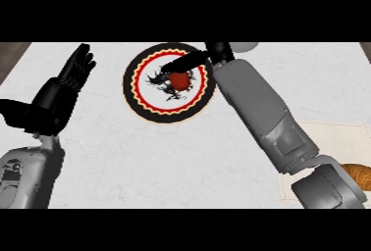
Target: Pick the bell pepper from the placemat and place it in the plate
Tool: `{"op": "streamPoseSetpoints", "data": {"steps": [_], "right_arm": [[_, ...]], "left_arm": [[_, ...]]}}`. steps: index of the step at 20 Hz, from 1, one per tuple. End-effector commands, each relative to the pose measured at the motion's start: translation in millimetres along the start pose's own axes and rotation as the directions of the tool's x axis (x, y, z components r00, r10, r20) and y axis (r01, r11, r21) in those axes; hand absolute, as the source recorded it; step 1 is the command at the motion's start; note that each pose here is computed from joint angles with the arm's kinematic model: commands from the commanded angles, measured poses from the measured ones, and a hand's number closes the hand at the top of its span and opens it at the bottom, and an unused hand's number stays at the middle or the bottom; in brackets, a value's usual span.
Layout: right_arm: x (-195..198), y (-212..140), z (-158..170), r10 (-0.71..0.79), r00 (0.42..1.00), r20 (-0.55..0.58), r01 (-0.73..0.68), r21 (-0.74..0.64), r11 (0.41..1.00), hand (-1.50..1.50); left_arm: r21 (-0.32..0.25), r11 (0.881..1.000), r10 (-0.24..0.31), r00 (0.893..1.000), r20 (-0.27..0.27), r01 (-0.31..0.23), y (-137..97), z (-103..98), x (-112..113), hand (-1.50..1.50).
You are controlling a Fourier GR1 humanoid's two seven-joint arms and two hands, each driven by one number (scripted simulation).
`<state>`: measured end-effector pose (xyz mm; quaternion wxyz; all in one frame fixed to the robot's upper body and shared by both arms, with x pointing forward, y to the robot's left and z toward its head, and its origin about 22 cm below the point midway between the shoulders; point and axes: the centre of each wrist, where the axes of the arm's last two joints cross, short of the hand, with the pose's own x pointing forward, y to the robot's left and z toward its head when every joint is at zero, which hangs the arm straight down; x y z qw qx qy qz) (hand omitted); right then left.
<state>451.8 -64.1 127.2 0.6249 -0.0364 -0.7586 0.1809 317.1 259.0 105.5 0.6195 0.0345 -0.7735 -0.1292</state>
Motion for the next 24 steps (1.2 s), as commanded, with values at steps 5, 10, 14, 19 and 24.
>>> {"op": "streamPoseSetpoints", "data": {"steps": [5,10,14,19,24], "right_arm": [[-32.5,-73.8,4.5,-0.089,0.995,0.035,0.09,-0.028,0.996,-1.5],[-40.4,-109.9,8.2,-0.06,0.997,0.058,0.06,-0.004,0.998,-1.5],[-72.9,-147.4,29.6,-0.042,0.998,0.045,0.043,-0.019,0.999,-1.5],[-87.8,-166.1,42.1,-0.009,0.998,0.07,0.008,0.014,1.0,-1.5],[-73.4,-199.3,41.6,0.06,0.994,0.088,-0.058,-0.032,0.998,-1.5]], "left_arm": [[0.033,0.999,-0.002,1.0,-0.005,0.002,5.4,19.3,-1.0,0.0],[0.027,1.0,0.01,1.0,-0.022,-0.01,10.9,-5.0,19.1,0.0],[0.03,1.0,0.001,1.0,0.003,-0.001,18.2,24.6,10.0,0.0],[0.029,0.999,-0.016,1.0,-0.016,0.016,15.0,6.4,4.0,0.0],[0.021,1.0,0.009,1.0,-0.002,-0.009,8.6,8.1,2.7,0.0]]}}
